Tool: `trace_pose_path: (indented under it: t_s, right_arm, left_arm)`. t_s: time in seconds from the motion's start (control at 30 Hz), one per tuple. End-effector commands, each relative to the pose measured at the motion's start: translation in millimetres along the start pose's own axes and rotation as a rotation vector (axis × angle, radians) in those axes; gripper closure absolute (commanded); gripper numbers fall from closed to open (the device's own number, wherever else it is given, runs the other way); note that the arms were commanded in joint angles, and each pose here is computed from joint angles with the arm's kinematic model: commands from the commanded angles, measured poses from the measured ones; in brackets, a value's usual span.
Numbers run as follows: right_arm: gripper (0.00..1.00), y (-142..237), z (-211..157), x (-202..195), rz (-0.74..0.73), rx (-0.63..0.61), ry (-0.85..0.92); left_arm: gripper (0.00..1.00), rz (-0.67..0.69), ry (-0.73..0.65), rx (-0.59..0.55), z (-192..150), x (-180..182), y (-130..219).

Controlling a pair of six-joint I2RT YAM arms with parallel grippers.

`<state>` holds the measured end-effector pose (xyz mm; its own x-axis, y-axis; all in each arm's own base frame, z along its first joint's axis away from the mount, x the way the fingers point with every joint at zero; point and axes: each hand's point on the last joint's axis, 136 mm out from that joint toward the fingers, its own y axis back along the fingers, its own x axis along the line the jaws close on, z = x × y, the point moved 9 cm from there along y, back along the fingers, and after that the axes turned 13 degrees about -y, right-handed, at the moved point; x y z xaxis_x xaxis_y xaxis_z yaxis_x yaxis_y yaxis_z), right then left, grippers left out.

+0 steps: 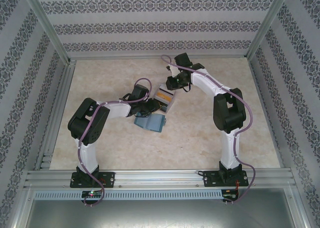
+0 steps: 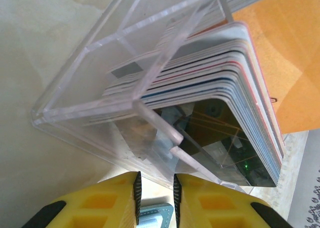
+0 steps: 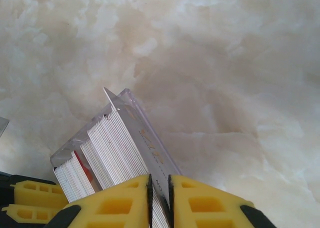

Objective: Put the credit cards into the card holder
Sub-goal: Pick up the credit card from the storage box.

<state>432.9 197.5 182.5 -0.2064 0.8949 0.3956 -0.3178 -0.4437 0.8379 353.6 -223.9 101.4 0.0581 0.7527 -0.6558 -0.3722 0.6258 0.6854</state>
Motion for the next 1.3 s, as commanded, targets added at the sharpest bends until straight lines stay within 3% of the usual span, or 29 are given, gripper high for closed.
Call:
trace_pose_path:
  t_s: [0.0, 0.63, 1.27]
  right_arm:
    - [0.84, 4, -2, 10, 0.043, 0.025, 0.018]
    - [1.0, 30, 17, 9, 0.068, -0.087, 0.101]
    - [1.0, 50, 27, 7, 0.106, -0.18, 0.152]
  left_arm:
    - [0.73, -0.005, 0.005, -0.005, -1, 2, -8]
    - [0.73, -0.003, -0.002, -0.008, 1, -1, -5]
    - [0.73, -0.009, -0.003, -0.016, 1, -5, 1]
